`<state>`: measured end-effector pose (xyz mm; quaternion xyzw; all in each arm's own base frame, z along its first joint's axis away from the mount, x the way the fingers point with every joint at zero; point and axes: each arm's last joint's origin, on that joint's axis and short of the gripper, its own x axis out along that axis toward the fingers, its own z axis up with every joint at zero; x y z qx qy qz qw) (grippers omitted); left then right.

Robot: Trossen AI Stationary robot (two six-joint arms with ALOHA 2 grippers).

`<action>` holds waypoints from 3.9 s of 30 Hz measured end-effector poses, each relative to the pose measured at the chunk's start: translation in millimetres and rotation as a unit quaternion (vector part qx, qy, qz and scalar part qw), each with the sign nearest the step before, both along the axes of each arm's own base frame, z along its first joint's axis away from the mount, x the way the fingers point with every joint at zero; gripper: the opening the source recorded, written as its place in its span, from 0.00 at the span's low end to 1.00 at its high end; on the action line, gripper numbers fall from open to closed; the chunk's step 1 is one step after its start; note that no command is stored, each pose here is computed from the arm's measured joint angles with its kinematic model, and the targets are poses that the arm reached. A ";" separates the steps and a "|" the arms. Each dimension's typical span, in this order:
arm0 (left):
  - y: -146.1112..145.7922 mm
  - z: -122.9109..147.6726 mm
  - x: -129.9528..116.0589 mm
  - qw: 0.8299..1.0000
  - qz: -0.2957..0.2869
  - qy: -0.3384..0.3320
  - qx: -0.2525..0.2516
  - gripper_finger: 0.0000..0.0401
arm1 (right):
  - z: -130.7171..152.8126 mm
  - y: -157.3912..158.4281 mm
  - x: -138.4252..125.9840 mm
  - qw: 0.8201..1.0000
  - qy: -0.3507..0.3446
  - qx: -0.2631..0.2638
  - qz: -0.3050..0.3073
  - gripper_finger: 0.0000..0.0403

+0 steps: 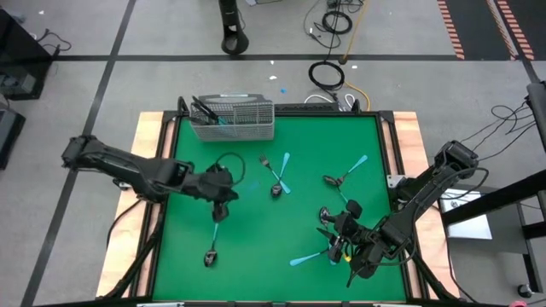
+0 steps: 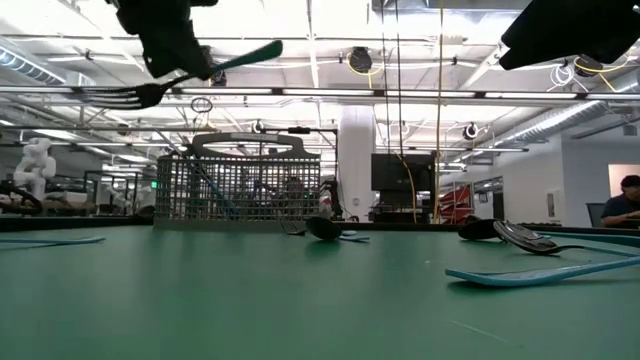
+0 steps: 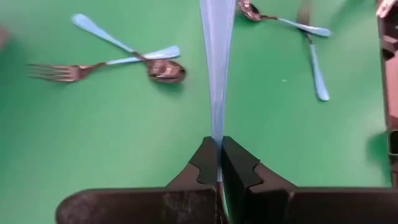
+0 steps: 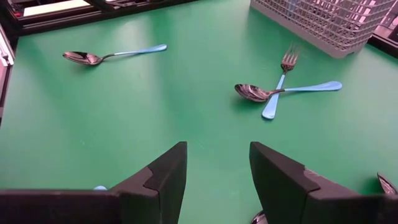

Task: Sort silverware
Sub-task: Put the fork into the silverware rack

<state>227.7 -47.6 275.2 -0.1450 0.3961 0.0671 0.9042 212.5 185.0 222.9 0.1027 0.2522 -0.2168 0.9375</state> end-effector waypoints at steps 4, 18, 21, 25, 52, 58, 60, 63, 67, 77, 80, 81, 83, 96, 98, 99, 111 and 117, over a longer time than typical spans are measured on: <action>19.9 13.9 -7.9 0.995 0.031 0.072 0.058 0.00 | 0.0 -0.1 0.0 1.000 0.000 0.000 0.000 0.41; 127.1 67.9 30.1 0.810 -0.019 0.431 0.398 0.00 | 0.2 -0.1 0.4 1.000 -0.002 0.003 -0.002 0.41; 144.9 58.4 45.5 0.723 -0.053 0.507 0.466 0.00 | 0.1 -0.1 0.4 1.000 -0.001 0.002 -0.001 0.41; 163.6 34.7 66.8 0.606 -0.108 0.595 0.518 0.00 | -0.5 -1.0 -0.4 1.000 0.005 -0.006 0.000 0.41; 213.0 -58.3 102.5 0.547 -0.230 0.679 0.432 0.14 | -3.8 -2.5 -4.1 0.999 0.036 0.003 0.005 0.41; 215.6 -58.9 104.3 0.550 -0.235 0.674 0.434 0.27 | -3.8 -2.5 -4.1 0.999 0.035 0.006 0.003 0.41; 216.4 -59.0 105.5 0.551 -0.231 0.672 0.438 0.29 | -3.8 -2.5 -4.1 0.999 0.034 0.006 0.003 0.41; 216.7 -58.9 106.6 0.552 -0.226 0.669 0.442 0.32 | -3.9 -2.4 -4.1 0.999 0.035 0.006 0.003 0.41; 217.4 -58.1 107.4 0.544 -0.214 0.673 0.453 0.33 | -3.9 -2.5 -4.1 0.999 0.035 0.006 0.003 0.41; 199.6 -23.9 112.6 0.574 -0.156 0.643 0.482 0.33 | -3.6 -2.1 -3.7 0.999 0.033 0.007 0.003 0.41; 187.3 10.4 109.0 0.626 -0.110 0.590 0.498 0.33 | -2.8 -2.4 -1.2 1.000 0.021 0.019 -0.005 0.41; 182.4 22.5 106.2 0.649 -0.092 0.567 0.499 0.33 | -2.2 -2.4 0.3 1.000 0.016 0.024 -0.007 0.41; 171.3 43.6 100.0 0.704 -0.062 0.512 0.489 0.33 | -0.3 -2.6 4.9 0.999 0.002 0.036 -0.009 0.41; 77.5 115.5 56.6 0.938 -0.019 0.132 0.319 0.33 | 13.1 -4.5 32.5 0.998 -0.060 0.022 0.024 0.41; 56.3 106.3 59.0 0.941 -0.043 0.116 0.316 0.33 | 7.8 -5.0 35.7 0.998 -0.052 0.014 0.022 0.41; 46.0 99.7 60.8 0.941 -0.057 0.113 0.315 0.33 | 4.5 -5.1 37.5 0.999 -0.047 0.010 0.021 0.41; -39.8 -12.4 55.0 0.934 -0.160 0.107 0.300 0.33 | -16.2 -11.0 50.9 0.999 0.006 0.007 0.031 0.41; -18.5 -46.4 72.2 0.900 -0.211 0.156 0.349 0.33 | -16.9 -12.2 48.6 0.999 0.026 0.000 0.043 0.41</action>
